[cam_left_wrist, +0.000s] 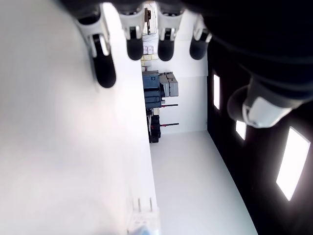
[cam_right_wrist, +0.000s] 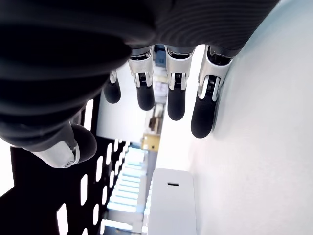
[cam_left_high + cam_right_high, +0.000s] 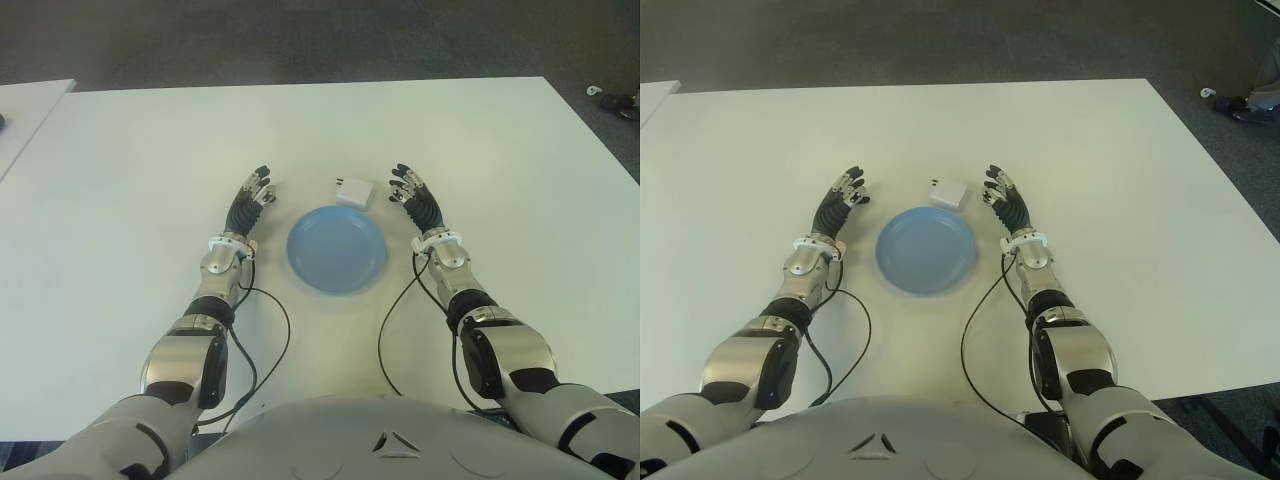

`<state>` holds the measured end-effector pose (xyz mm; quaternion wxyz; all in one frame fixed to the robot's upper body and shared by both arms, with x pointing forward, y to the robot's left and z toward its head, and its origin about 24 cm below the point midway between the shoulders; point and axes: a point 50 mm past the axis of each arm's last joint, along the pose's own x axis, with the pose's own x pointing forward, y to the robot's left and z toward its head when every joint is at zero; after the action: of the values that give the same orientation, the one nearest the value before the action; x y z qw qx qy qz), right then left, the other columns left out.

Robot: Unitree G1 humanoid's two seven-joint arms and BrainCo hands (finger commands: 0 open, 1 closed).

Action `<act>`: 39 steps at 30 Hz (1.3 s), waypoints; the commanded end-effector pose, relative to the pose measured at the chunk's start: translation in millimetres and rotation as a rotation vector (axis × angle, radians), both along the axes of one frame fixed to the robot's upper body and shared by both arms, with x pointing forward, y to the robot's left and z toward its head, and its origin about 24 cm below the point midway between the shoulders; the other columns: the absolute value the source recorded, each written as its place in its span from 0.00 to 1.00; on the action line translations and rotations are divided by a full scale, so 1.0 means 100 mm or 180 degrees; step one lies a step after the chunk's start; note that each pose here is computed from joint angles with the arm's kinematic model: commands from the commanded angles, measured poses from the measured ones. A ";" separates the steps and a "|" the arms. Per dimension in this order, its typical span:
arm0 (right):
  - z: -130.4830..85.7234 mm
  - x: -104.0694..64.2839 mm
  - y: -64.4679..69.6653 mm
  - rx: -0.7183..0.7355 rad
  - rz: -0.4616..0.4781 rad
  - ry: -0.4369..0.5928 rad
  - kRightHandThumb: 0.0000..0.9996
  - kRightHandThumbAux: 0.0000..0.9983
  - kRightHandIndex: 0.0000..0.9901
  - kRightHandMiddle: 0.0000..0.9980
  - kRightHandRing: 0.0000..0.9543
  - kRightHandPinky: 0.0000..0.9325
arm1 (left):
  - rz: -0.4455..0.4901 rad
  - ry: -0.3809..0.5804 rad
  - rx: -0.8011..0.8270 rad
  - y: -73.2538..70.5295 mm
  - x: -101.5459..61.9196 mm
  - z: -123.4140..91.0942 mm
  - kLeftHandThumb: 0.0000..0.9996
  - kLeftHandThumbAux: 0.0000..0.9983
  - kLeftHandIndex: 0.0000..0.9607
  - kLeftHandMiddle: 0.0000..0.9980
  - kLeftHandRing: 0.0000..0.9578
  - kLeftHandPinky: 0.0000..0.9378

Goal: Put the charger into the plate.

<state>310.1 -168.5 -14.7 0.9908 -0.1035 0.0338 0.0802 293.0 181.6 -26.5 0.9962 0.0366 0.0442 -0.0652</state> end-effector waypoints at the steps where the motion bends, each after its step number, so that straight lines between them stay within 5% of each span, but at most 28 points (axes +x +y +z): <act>1: -0.41 -0.30 -0.06 -0.0108 -0.0112 0.0693 0.53 0.54 0.06 0.14 0.17 0.24 | -0.0016 0.0371 -0.0021 -0.02 -0.11 -0.19 0.00 0.45 0.00 0.00 0.00 0.01; 11: -0.42 -0.28 -0.14 -0.0203 -0.0389 0.0751 0.45 0.59 0.07 0.17 0.20 0.25 | -0.0063 0.0414 -0.0045 -0.11 -0.10 -0.20 0.00 0.44 0.00 0.00 0.00 0.02; 24: -0.33 -0.18 -0.22 -0.0488 -0.0521 0.0670 0.54 0.44 0.04 0.10 0.12 0.18 | -0.0099 0.0480 -0.0192 -0.20 -0.07 -0.21 0.00 0.45 0.00 0.00 0.00 0.02; 39: 0.17 0.25 -0.22 -0.1251 -0.0291 0.0077 0.51 0.36 0.01 0.04 0.06 0.15 | -0.0139 0.0473 -0.0292 -0.26 -0.06 -0.20 0.00 0.46 0.00 0.00 0.00 0.03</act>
<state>333.2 -187.3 4.4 0.9632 -0.2637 0.0444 0.0254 301.1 157.0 -25.7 0.9948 0.0007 0.0547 -0.0857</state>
